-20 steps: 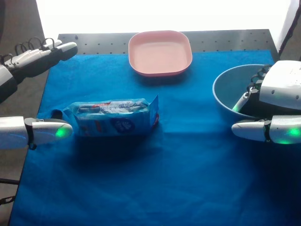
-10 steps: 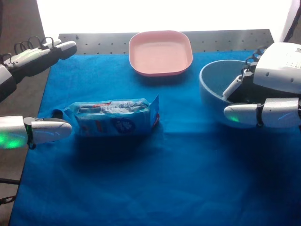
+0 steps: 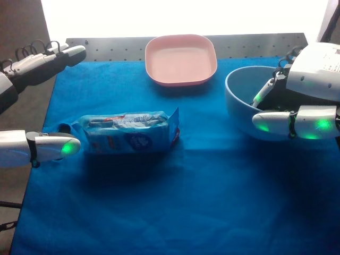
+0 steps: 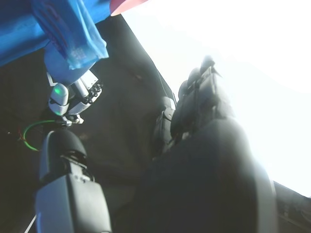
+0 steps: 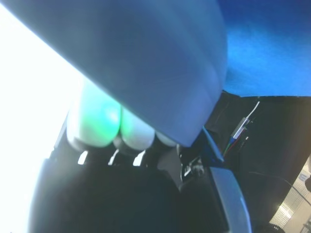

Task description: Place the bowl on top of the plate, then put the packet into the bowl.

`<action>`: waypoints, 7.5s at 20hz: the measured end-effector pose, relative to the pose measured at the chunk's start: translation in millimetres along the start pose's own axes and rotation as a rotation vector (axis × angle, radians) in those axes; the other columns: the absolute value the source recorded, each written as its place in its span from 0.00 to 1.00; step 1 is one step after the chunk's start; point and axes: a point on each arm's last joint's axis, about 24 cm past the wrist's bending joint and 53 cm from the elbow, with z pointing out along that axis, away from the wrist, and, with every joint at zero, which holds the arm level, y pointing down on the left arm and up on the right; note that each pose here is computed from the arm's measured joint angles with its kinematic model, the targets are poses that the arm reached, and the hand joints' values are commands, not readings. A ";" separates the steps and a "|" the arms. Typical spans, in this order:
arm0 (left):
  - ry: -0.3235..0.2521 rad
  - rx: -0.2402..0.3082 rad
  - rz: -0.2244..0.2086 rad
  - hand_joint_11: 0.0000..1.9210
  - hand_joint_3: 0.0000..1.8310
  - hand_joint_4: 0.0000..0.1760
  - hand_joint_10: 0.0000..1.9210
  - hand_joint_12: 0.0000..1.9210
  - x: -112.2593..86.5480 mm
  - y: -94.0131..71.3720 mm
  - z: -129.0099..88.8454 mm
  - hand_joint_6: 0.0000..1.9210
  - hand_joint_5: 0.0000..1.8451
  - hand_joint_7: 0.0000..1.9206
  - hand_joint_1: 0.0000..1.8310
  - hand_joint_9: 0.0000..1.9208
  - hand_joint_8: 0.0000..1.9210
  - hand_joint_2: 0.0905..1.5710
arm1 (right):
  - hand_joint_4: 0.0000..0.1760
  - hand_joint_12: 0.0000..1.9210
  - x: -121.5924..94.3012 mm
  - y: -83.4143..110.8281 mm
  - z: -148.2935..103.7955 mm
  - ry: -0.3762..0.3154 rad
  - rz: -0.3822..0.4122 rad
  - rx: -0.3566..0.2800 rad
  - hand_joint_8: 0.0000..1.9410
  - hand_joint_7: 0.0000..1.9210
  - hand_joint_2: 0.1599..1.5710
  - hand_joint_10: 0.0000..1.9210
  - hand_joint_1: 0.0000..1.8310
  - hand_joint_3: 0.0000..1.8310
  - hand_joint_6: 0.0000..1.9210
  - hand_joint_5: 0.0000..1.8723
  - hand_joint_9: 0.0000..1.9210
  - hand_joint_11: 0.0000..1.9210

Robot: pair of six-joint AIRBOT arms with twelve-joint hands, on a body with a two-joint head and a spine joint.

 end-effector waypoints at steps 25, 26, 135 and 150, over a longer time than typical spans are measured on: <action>-0.004 0.004 -0.020 0.01 0.00 0.68 0.00 0.01 2.4 -0.5 0.6 0.00 0.06 0.00 0.36 0.01 0.00 0.60 | 0.00 0.71 40.3 -40.4 -3.9 0.091 0.018 0.114 0.10 0.56 0.82 0.30 0.53 0.00 0.77 0.34 0.52 0.34; -0.003 0.008 -0.021 0.01 0.00 0.65 0.00 0.01 2.9 -1.3 0.7 0.00 0.06 0.00 0.37 0.01 0.00 0.59 | 0.00 0.84 39.5 -41.6 -2.9 0.088 0.016 0.112 0.32 0.54 0.79 0.58 0.55 0.00 0.73 0.38 0.50 0.39; -0.028 0.041 -0.048 0.00 0.00 0.29 0.00 0.13 -2.4 -2.3 5.8 0.00 0.18 0.09 0.39 0.09 0.00 0.61 | 0.34 0.57 -68.2 -1.2 180.4 -0.148 -0.098 0.065 0.00 0.28 0.83 0.04 0.00 0.00 0.00 0.25 0.32 0.12; -0.030 0.042 -0.059 0.00 0.00 0.06 0.00 0.11 -2.5 -2.5 5.9 0.00 0.19 0.09 0.39 0.09 0.00 0.61 | 0.76 0.26 -75.8 -12.9 168.1 -0.158 -0.090 0.092 0.01 0.12 0.84 0.01 0.00 0.00 0.00 0.18 0.12 0.00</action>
